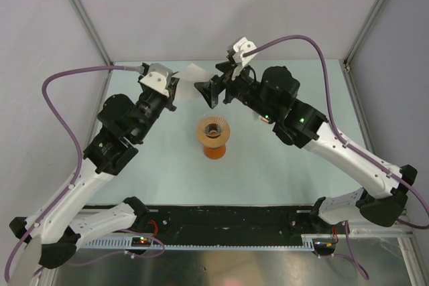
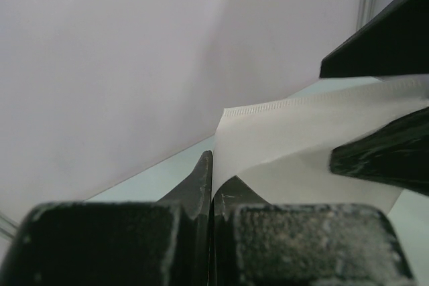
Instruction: Place the coffee filter in the dripper
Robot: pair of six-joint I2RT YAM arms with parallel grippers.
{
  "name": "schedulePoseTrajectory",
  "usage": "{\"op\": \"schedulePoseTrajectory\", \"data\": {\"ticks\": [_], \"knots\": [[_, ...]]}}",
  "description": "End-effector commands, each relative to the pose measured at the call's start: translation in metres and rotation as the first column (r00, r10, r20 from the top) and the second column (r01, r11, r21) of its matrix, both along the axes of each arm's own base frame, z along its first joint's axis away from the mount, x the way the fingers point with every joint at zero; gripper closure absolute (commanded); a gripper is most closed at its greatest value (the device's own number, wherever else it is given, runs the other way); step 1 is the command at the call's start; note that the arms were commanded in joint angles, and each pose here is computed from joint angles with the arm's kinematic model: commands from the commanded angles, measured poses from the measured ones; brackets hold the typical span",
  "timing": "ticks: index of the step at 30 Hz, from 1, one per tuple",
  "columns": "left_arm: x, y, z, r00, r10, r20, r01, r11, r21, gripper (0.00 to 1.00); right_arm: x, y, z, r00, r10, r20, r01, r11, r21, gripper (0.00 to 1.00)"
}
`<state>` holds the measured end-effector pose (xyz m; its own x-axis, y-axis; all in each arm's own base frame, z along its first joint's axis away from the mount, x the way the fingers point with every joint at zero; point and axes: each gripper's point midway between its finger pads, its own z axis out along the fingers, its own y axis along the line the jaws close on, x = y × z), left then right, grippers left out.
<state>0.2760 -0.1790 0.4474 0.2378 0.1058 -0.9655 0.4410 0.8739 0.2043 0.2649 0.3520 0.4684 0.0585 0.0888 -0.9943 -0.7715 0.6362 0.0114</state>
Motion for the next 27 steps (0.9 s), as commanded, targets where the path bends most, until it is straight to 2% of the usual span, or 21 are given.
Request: {"op": "schedulePoseTrajectory", "data": {"ticks": [1, 9, 19, 23, 27], "knots": [[0.001, -0.005, 0.016, 0.999, -0.003, 0.046, 0.005, 0.999, -0.040, 1.00, 0.005, 0.003, 0.020, 0.998, -0.034, 0.050, 0.033, 0.999, 0.033, 0.18], [0.000, -0.012, 0.015, 0.999, -0.005, 0.052, 0.007, 0.999, -0.034, 1.00, 0.010, 0.005, 0.018, 0.995, -0.076, 0.058, 0.075, 0.997, 0.023, 0.38], [0.003, -0.014, 0.013, 0.999, 0.014, 0.035, -0.012, 0.999, -0.053, 1.00, 0.008, 0.006, 0.016, 0.994, -0.086, 0.063, 0.085, 0.996, 0.014, 0.76], [0.001, -0.021, 0.011, 1.000, -0.007, 0.025, 0.008, 0.998, -0.059, 1.00, 0.008, 0.008, 0.019, 0.994, -0.088, 0.070, 0.087, 0.996, 0.019, 0.85], [-0.002, -0.029, 0.009, 0.999, -0.034, 0.015, 0.035, 0.997, -0.063, 0.98, 0.010, 0.009, 0.021, 0.990, -0.110, 0.090, 0.110, 0.994, 0.010, 0.90]]}}
